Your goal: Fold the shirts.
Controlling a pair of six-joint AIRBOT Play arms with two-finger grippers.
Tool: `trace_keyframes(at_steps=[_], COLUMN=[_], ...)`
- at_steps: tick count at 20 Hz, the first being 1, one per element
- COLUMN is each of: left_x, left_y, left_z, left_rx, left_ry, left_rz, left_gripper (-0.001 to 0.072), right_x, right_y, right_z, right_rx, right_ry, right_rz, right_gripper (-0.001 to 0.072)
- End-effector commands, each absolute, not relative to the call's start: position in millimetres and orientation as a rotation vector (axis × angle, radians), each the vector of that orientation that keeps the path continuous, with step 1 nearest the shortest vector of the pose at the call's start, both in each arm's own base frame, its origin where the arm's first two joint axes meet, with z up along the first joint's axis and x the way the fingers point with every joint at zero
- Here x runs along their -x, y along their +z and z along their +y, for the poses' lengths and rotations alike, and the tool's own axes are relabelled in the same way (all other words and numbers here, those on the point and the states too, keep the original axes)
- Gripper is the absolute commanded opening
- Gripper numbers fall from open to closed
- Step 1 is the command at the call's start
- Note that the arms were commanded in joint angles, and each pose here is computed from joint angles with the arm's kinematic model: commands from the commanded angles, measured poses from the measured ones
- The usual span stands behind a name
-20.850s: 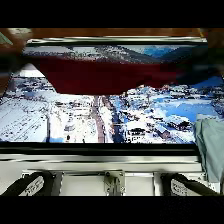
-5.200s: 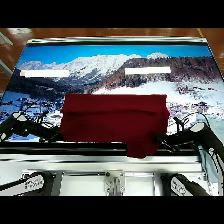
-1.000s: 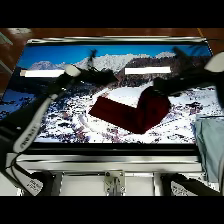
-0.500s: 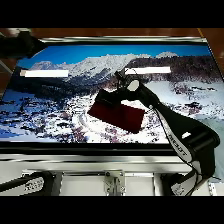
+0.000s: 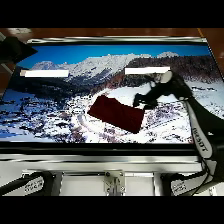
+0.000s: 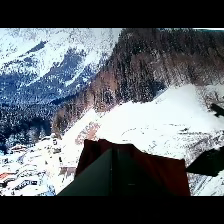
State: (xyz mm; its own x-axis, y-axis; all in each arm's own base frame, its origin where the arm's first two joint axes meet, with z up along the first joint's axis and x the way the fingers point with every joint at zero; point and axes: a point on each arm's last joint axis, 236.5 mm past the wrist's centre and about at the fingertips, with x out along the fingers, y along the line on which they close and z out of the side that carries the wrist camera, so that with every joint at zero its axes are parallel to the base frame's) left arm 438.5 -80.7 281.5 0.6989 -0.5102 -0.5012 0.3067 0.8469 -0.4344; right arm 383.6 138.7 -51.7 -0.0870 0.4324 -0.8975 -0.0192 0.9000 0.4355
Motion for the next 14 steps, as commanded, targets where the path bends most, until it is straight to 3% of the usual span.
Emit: trace_keyframes(at_steps=[1,4,9,10,12,14], left_x=[-436,-435,-435,-435,-435,-435], left_y=[273,271,271,271,271,271], left_z=[-72,-72,-72,-72,-72,-72], left_rx=[0.297,0.309,0.330,0.336,0.344,0.344], left_ry=[-0.432,-0.428,-0.421,-0.419,-0.416,-0.416], left_rz=[0.681,0.694,0.699,0.701,0.702,0.702], left_gripper=[0.0038,0.0038,0.0038,0.0038,0.0038,0.0038], right_x=[-329,-323,-340,-349,-368,-390], right_y=[-68,-99,-129,-124,-104,-60], right_z=[74,123,166,179,191,183], right_rx=[-0.516,-0.793,-0.866,-0.905,-0.938,-0.896], right_ry=[0.280,0.384,0.349,0.375,0.452,0.562], right_rz=[1.774,1.656,1.549,1.507,1.425,1.326], right_gripper=[0.0677,0.0677,0.0676,0.0617,0.0065,0.0060])
